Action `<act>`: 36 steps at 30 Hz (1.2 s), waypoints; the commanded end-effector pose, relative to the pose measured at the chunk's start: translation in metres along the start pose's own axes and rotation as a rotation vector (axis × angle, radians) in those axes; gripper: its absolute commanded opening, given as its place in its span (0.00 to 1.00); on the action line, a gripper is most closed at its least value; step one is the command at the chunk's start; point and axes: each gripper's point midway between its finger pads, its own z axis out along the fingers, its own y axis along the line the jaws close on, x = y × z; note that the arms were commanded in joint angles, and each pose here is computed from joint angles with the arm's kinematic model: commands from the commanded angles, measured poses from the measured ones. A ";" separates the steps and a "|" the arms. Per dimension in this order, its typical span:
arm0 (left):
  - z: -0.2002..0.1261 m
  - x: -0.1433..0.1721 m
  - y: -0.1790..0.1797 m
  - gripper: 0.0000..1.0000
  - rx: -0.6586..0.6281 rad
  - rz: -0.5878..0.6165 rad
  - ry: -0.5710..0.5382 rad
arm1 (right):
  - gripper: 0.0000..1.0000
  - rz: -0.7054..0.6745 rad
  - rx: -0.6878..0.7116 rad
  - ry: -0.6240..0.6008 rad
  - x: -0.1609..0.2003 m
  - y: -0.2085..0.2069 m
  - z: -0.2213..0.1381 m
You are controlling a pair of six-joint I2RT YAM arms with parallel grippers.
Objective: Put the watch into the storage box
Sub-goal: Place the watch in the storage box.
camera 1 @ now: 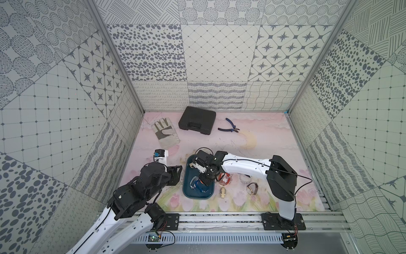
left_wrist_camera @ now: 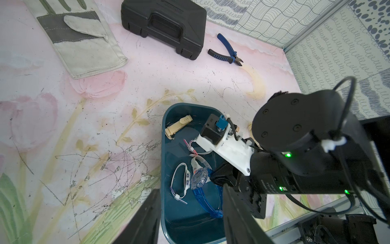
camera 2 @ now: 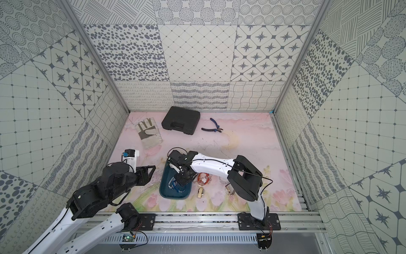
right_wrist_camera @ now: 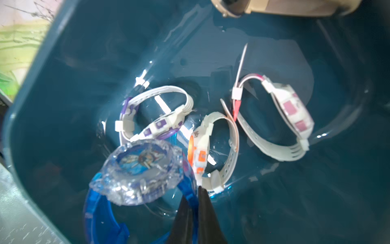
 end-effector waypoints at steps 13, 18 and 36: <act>0.001 0.001 0.005 0.52 -0.022 0.008 -0.004 | 0.04 -0.024 0.070 0.037 0.011 0.000 0.017; 0.002 0.001 0.005 0.52 -0.021 0.008 -0.002 | 0.06 -0.040 0.091 0.038 0.014 -0.003 0.014; 0.004 0.002 0.003 0.52 -0.018 0.012 0.001 | 0.36 -0.051 0.100 -0.041 0.002 -0.002 -0.014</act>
